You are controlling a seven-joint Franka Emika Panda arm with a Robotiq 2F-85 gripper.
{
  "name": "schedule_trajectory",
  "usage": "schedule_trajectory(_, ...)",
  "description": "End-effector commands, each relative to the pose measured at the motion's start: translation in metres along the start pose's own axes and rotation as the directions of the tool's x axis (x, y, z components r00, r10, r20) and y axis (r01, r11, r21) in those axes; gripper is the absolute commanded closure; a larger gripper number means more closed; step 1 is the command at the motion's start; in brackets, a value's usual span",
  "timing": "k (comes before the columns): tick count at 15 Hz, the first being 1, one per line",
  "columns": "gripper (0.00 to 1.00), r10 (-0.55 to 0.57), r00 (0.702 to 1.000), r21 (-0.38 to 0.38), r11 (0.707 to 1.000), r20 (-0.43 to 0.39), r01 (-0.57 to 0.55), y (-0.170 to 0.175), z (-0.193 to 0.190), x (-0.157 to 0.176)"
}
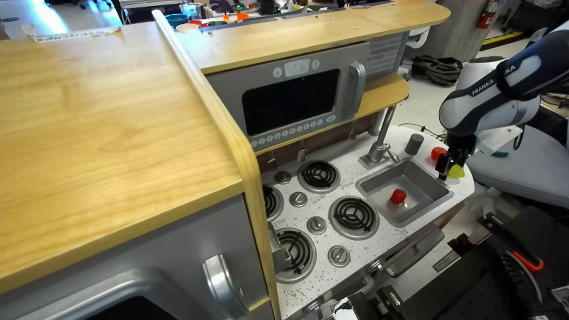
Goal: Pick the lemon on the counter and put it on the stove
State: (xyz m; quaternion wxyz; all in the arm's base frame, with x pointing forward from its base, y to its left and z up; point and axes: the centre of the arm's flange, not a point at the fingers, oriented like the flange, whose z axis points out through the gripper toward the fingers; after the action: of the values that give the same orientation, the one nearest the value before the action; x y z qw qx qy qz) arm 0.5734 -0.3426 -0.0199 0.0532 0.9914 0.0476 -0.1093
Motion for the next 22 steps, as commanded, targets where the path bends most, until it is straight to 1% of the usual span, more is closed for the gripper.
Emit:
schedule_trajectory(1, 0.36, 0.009, 1.0, 0.001, 1.0, 0.017, -0.009, 0.008, 0.004, 0.022)
schedule_trajectory(2, 0.46, 0.014, 1.0, -0.001, 1.0, 0.024, -0.014, 0.009, 0.004, 0.023)
schedule_trajectory(5, 0.69, 0.037, 0.999, -0.002, 0.999, 0.039, -0.037, 0.011, 0.0, 0.023)
schedule_trajectory(7, 0.81, 0.063, 0.997, 0.008, 0.998, 0.05, -0.064, 0.014, -0.003, 0.022)
schedule_trajectory(10, 0.81, 0.104, 0.992, 0.022, 0.994, 0.07, -0.106, 0.018, -0.013, 0.011)
schedule_trajectory(11, 0.81, 0.111, 0.993, 0.025, 0.993, 0.049, -0.112, 0.016, -0.023, 0.003)
schedule_trajectory(13, 0.81, 0.106, 0.994, 0.032, 0.994, 0.026, -0.107, 0.008, -0.039, -0.011)
schedule_trajectory(15, 0.81, 0.093, 0.995, 0.036, 0.995, 0.042, -0.094, 0.001, -0.051, -0.025)
schedule_trajectory(16, 0.81, 0.084, 0.995, 0.037, 0.996, 0.057, -0.086, -0.005, -0.054, -0.032)
schedule_trajectory(19, 0.81, 0.087, 0.993, 0.037, 0.995, 0.074, -0.09, -0.027, -0.058, -0.04)
schedule_trajectory(21, 0.81, 0.091, 0.994, 0.045, 0.995, 0.06, -0.094, -0.046, -0.059, -0.042)
schedule_trajectory(22, 0.81, 0.097, 0.994, 0.049, 0.994, 0.039, -0.099, -0.056, -0.06, -0.04)
